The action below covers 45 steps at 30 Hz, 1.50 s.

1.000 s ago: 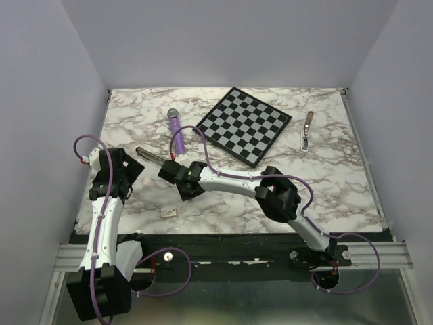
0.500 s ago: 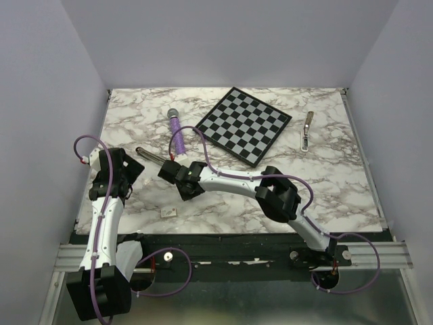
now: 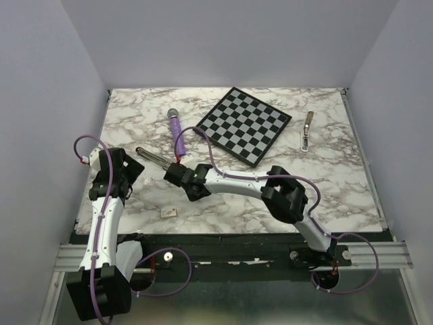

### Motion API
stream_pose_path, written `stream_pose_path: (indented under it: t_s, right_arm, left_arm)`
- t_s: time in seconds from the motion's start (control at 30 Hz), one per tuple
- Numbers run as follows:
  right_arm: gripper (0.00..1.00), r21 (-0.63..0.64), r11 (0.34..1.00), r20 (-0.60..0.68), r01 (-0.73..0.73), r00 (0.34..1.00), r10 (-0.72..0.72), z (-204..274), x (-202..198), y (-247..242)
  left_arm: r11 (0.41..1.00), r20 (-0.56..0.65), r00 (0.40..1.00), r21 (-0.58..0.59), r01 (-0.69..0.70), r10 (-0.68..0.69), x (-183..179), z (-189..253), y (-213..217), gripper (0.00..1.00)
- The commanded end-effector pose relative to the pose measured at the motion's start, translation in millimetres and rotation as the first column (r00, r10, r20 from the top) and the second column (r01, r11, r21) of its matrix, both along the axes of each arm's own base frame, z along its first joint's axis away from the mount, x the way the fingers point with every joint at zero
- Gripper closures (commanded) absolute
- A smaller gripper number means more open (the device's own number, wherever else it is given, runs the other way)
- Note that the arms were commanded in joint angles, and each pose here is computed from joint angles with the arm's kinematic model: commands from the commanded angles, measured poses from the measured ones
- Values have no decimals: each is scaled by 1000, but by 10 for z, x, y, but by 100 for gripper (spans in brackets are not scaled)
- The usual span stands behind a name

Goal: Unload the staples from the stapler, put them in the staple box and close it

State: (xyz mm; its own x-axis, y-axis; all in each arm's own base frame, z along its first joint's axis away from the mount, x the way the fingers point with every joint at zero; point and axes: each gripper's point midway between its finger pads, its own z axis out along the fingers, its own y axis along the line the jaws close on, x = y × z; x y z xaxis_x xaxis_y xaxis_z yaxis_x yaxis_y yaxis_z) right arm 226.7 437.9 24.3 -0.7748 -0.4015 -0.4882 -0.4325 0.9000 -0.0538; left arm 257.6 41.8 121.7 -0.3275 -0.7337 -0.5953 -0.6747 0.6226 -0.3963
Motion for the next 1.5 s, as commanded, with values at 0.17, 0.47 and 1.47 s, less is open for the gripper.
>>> stream_pose_path:
  t_s: [0.17,0.47,1.47]
  right_arm:
    - [74,-41,985,106,165,981,-160,304,309,-950]
    - [74,-10,947,110,321,942,-318,372,571,-1893]
    - [74,-26,926,76,376,925,-373,233,621,-2468]
  left_arm:
    - [1000,1,1000,5,-5,5,5,-3,21,1]
    - [1000,-2,1000,8,1,-1,10,1,21,1]
    - [1000,-26,1000,14,-4,5,4,-35,40,1]
